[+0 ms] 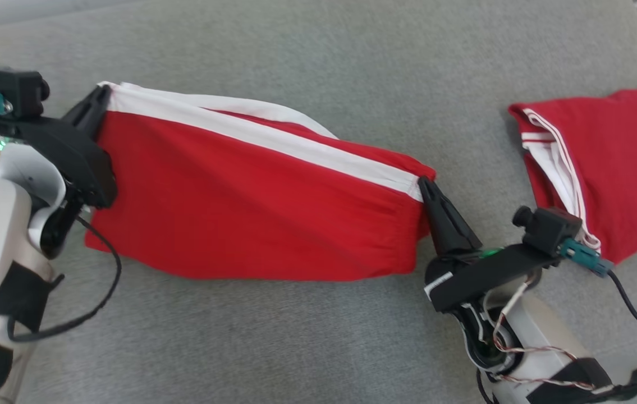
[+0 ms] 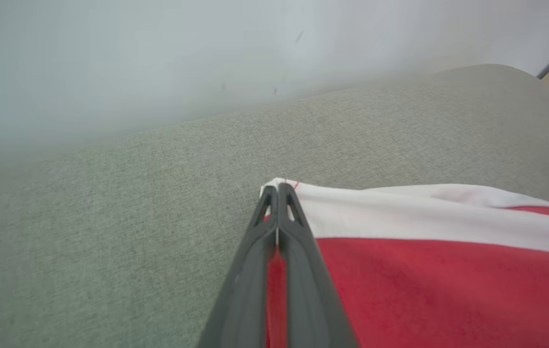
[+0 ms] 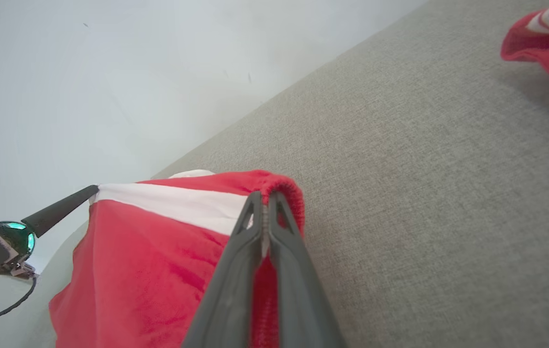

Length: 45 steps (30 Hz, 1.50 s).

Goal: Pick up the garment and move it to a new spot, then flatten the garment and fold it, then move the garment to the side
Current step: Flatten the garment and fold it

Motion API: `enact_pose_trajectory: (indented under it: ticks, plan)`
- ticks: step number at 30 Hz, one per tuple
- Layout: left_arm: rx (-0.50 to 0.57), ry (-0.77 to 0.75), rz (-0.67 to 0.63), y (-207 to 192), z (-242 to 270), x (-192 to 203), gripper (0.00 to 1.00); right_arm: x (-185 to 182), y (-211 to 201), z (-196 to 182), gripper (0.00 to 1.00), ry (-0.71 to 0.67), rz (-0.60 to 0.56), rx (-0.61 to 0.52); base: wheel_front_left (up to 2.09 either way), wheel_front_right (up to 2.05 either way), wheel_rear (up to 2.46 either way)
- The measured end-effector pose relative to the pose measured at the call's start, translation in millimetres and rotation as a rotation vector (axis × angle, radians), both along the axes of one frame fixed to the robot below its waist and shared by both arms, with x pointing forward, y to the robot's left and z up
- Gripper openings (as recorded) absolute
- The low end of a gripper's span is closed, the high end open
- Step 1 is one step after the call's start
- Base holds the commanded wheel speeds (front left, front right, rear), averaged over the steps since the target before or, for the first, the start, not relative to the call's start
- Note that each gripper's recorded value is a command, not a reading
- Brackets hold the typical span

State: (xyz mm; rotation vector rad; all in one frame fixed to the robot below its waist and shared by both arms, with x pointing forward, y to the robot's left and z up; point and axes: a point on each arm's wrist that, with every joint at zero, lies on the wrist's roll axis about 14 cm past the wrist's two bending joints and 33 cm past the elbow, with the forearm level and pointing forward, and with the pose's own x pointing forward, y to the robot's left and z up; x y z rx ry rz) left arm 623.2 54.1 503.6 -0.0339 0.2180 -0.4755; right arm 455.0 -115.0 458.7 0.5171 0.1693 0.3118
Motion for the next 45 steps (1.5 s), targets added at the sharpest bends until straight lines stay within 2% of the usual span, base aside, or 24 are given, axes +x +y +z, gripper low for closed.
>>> enact_pose_trajectory:
  ticks: [9,10,11,12,13,14,22,31,38,45]
  plan:
    - [-0.003,0.053,0.003,-16,-36,18,0.00,3,-8,-17,0.00,0.039,-0.016,-0.010,0.00,0.00,0.00]
    - [-0.007,0.053,0.004,-17,-37,18,0.00,3,-7,-18,0.15,0.041,-0.012,-0.009,0.00,0.00,0.00]
    - [-0.012,0.059,0.006,-18,-38,18,0.00,3,-7,-18,0.45,0.040,-0.013,-0.007,0.00,0.00,0.00]
    - [-0.017,0.062,0.003,-19,-38,18,0.23,3,-7,-17,1.00,0.039,-0.009,-0.004,0.00,0.00,0.00]
    - [-0.021,0.063,0.004,-19,-38,17,0.56,3,-7,-16,1.00,0.036,-0.007,-0.001,0.00,0.00,0.00]
    - [-0.021,0.055,0.006,-19,-36,17,1.00,3,-8,-14,1.00,0.029,-0.009,0.000,0.00,0.00,0.00]
    - [-0.034,-0.087,0.096,3,0,18,1.00,-6,-27,-3,1.00,-0.028,-0.015,-0.068,0.00,0.00,0.00]
    - [-0.080,-0.296,0.199,33,44,-13,1.00,-17,-40,25,1.00,-0.160,-0.038,-0.182,0.00,0.00,0.00]
    - [-0.148,-0.422,0.284,66,74,-61,1.00,-23,-36,47,1.00,-0.262,-0.048,-0.273,0.00,0.00,0.00]
    - [-0.166,-0.453,0.319,86,78,-111,1.00,-32,-26,63,1.00,-0.317,-0.045,-0.310,0.00,0.00,0.00]
